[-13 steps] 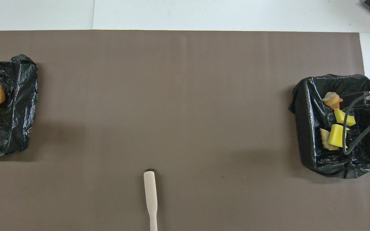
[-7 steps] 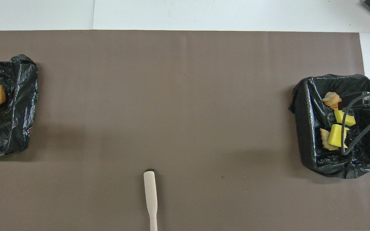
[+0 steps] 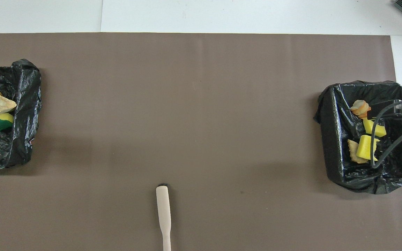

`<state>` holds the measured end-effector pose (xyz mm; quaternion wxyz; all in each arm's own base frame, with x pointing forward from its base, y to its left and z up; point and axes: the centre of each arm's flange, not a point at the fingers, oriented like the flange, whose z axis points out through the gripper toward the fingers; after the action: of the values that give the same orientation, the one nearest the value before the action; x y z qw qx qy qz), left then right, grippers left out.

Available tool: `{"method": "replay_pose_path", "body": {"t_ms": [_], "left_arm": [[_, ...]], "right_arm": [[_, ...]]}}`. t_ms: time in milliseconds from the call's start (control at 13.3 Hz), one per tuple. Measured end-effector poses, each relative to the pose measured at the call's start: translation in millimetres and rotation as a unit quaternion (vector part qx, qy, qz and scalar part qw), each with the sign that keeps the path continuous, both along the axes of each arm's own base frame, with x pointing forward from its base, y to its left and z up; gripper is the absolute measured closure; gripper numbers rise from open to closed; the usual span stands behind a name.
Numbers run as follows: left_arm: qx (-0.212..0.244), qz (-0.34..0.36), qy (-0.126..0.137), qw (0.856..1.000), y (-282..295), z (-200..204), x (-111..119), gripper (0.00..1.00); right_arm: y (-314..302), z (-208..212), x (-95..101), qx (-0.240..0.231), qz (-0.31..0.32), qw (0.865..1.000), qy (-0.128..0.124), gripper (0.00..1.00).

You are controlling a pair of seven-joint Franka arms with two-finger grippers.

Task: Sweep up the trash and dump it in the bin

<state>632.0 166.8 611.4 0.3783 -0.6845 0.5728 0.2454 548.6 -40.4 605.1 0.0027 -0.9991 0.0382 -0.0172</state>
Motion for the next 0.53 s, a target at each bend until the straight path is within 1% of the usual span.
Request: {"method": "replay_pose_path", "body": {"t_ms": [151, 226, 301, 377, 527], "left_arm": [[-0.02, 0.017, -0.018, 0.999, 5, 4, -4, 0.68], [-0.043, 0.032, -0.025, 0.998, 9, 5, -7, 0.68], [-0.075, 0.061, -0.034, 0.995, 13, 5, -13, 0.68], [-0.108, 0.103, -0.054, 0.987, 14, 7, -21, 0.68], [-0.154, 0.191, -0.108, 0.963, 3, 18, -36, 0.68]], "right_arm": [[0, 0, 0.0, 0.0, 0.0, 1.0, 0.0, 0.0], [0, 0, 0.0, 0.0, 0.0, 1.0, 0.0, 0.0], [0, 0, 0.0, 0.0, 0.0, 1.0, 0.0, 0.0], [0, 0, 0.0, 0.0, 0.0, 1.0, 0.0, 0.0], [0, 0, 0.0, 0.0, 0.0, 1.0, 0.0, 0.0]]}}
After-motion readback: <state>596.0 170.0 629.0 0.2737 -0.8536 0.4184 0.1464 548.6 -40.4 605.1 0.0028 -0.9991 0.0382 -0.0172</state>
